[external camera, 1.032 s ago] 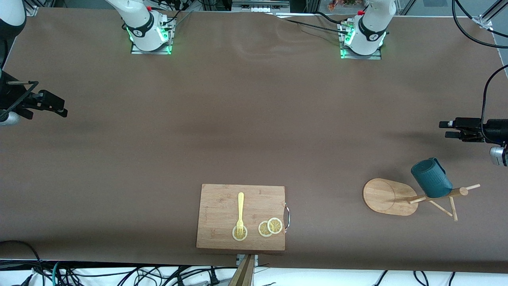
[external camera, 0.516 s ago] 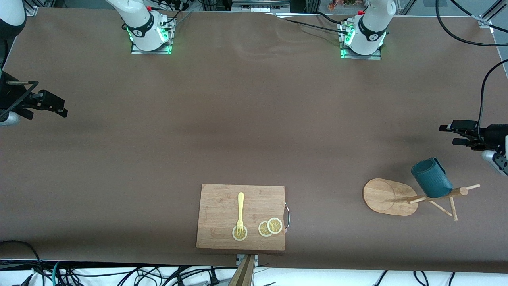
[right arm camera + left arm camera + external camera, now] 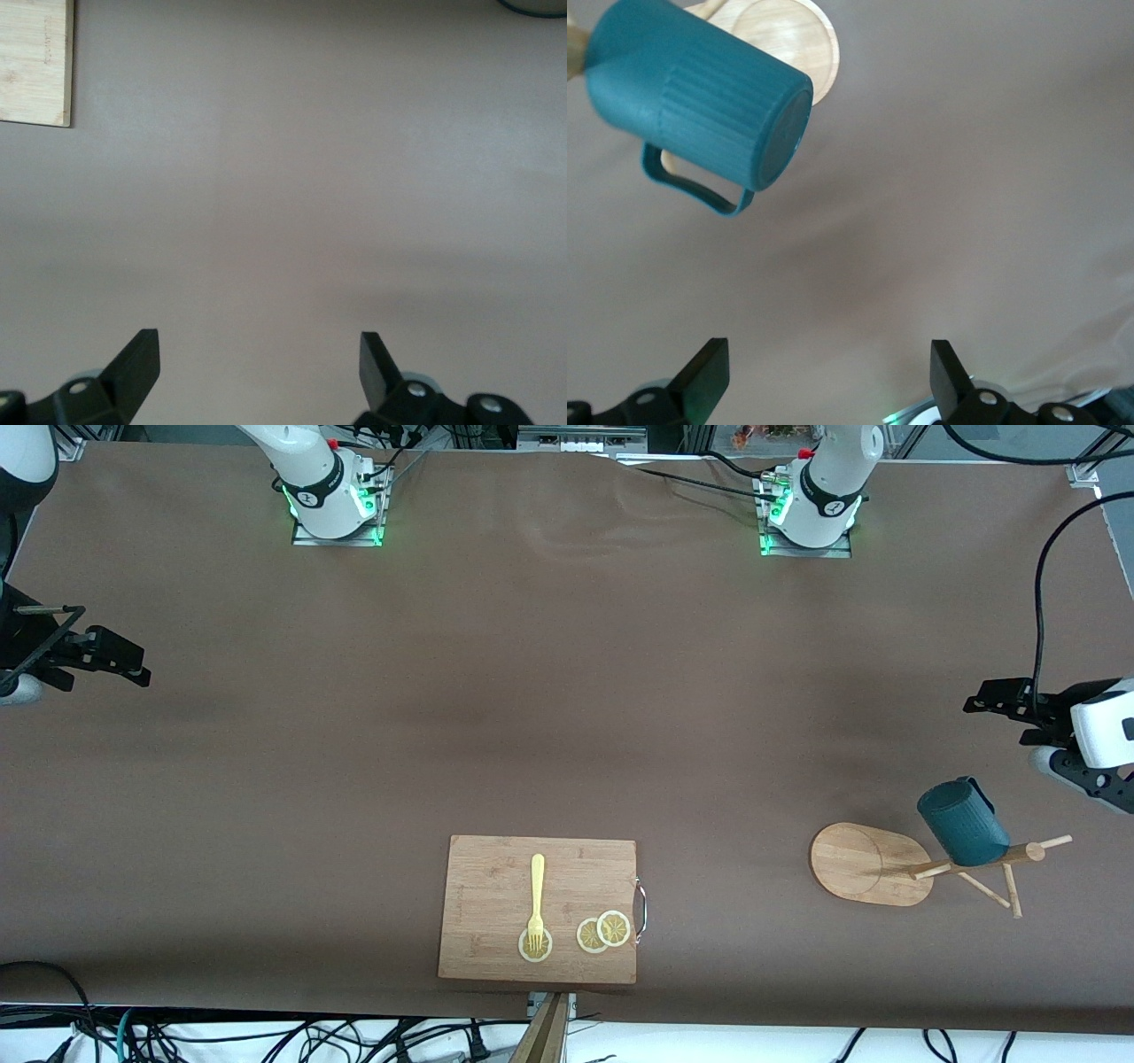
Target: Pass cup and hang on rack
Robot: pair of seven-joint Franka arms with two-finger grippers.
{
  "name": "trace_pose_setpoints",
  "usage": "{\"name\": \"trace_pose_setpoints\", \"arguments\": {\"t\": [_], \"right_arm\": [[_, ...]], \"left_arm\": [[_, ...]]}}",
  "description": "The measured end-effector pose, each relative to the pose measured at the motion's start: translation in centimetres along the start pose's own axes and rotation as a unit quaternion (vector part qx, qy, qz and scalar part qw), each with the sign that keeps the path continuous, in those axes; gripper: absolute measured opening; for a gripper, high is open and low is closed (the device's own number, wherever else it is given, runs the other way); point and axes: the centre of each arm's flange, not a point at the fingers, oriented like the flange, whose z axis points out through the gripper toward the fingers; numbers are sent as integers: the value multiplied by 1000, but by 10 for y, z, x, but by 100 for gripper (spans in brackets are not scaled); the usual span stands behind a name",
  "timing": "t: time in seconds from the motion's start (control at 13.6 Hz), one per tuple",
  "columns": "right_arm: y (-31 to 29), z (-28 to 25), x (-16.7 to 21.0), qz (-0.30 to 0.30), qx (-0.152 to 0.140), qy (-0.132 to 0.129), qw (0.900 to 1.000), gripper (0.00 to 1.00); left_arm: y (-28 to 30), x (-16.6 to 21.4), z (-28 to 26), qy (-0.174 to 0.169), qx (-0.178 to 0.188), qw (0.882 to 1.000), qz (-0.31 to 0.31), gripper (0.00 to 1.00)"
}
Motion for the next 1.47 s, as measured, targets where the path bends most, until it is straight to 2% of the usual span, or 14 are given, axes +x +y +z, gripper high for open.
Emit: {"name": "trace_pose_setpoints", "arguments": {"t": [0.22,0.37,0.74,1.11,1.47], "right_arm": [[1,-1,1,1,-1,4,1000,100],[4,-1,1,3,-1,6,1000,100],[7,1,2,6,-2,6,1000,100],[7,1,2,6,-2,8,1000,100],[8,6,9,6,-4,18,1000,100]], "left_arm": [[39,-10,-25,6,13,994,-105,100],[68,-22,-48,21,24,989,-143,100],[71,-65,-93,60,47,981,-177,100],[101,-77,-80,41,54,980,-188,100],[123,-66,-67,51,51,972,-225,100]]}}
